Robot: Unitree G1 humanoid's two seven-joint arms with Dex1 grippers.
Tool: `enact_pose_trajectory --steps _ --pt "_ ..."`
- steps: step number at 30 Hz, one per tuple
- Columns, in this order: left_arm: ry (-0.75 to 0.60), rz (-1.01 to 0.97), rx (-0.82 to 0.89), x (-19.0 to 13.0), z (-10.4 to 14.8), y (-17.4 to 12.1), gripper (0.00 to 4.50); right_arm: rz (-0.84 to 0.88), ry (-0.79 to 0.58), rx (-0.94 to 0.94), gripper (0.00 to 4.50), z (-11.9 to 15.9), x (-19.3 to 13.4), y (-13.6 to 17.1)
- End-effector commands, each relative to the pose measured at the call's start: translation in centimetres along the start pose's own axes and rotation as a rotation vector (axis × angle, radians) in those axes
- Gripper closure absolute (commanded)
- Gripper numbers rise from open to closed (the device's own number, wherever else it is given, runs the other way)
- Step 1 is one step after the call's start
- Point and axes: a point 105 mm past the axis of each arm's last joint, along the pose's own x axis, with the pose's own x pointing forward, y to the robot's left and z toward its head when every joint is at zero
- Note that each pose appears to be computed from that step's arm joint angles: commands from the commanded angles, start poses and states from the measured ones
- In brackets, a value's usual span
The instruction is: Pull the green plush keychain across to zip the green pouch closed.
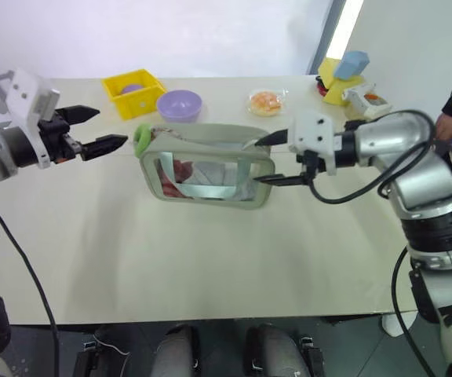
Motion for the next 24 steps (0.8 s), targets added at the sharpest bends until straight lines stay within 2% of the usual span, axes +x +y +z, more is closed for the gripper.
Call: enact_pose_trajectory --steps 1,2,7,12,16,24 --pt "0.002 0.058 0.061 -1.1 0.5 1.7 0.00 -0.026 -0.022 -0.028 1.53 0.3 0.4 -0.3" --pt "0.008 0.063 0.061 -1.2 0.3 2.0 0.00 -0.025 -0.022 -0.029 1.84 0.1 0.6 -0.3" --pt "-0.009 0.078 0.047 0.1 -0.3 2.7 0.00 0.017 -0.032 -0.058 4.40 0.1 1.1 0.3" --pt "-0.054 0.095 0.004 2.7 -1.0 3.3 0.00 0.064 -0.047 -0.087 4.46 0.4 1.2 1.2" --pt "-0.049 -0.034 -0.022 4.3 -1.4 1.0 0.00 0.064 -0.063 -0.091 4.46 0.8 1.5 1.3" --pt "0.021 -0.135 -0.033 4.1 -2.7 -0.6 0.00 0.043 -0.068 -0.088 4.46 0.9 1.8 0.9"
